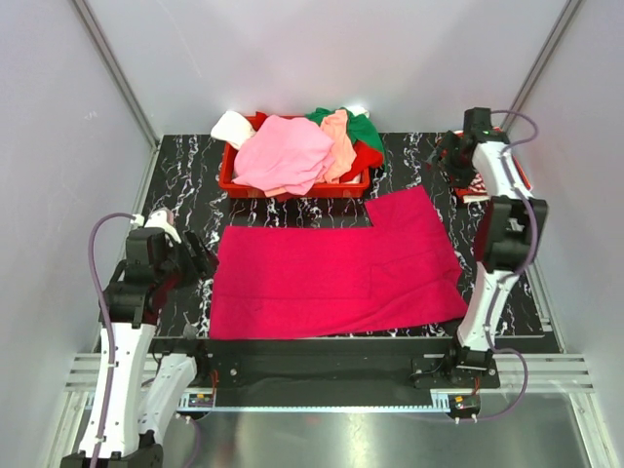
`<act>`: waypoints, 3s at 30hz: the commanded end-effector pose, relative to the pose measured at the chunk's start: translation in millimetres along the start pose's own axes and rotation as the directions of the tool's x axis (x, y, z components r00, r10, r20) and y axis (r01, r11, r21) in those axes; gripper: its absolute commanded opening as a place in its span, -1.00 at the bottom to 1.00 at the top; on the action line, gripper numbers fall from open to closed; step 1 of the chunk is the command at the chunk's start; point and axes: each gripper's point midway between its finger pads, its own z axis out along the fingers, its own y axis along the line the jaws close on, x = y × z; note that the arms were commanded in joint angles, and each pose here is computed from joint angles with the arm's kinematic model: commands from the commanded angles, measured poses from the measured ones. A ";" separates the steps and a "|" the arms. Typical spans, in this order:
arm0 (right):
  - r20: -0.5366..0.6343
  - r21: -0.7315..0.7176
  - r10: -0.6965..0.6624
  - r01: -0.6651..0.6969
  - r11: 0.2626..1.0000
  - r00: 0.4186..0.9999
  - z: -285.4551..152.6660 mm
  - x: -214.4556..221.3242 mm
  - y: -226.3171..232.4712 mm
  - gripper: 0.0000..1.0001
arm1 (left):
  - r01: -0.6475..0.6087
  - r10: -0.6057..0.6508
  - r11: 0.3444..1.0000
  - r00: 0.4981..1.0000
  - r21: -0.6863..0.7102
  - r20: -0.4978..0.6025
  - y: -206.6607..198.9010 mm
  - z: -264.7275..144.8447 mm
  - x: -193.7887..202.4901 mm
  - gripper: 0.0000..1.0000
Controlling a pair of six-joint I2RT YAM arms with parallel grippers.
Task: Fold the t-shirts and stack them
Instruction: Fold the tshirt
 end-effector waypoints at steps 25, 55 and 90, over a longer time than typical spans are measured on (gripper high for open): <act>-0.179 0.033 -0.167 0.175 0.984 0.970 121.9 50.5 12.0 -0.33 | -0.033 0.030 0.986 0.999 0.163 0.026 -26.3 13.4 -10.7 0.47; 0.077 -0.282 -0.204 0.217 0.934 0.976 -74.6 51.7 85.9 -1.00 | -0.002 -0.057 0.978 0.959 -0.208 -0.277 15.8 238.1 -74.2 0.20; 0.079 -0.349 -0.217 0.230 0.908 0.973 -109.8 81.1 75.2 -1.00 | 0.031 -0.083 0.987 0.937 -0.156 -0.338 10.3 286.8 -47.6 -1.00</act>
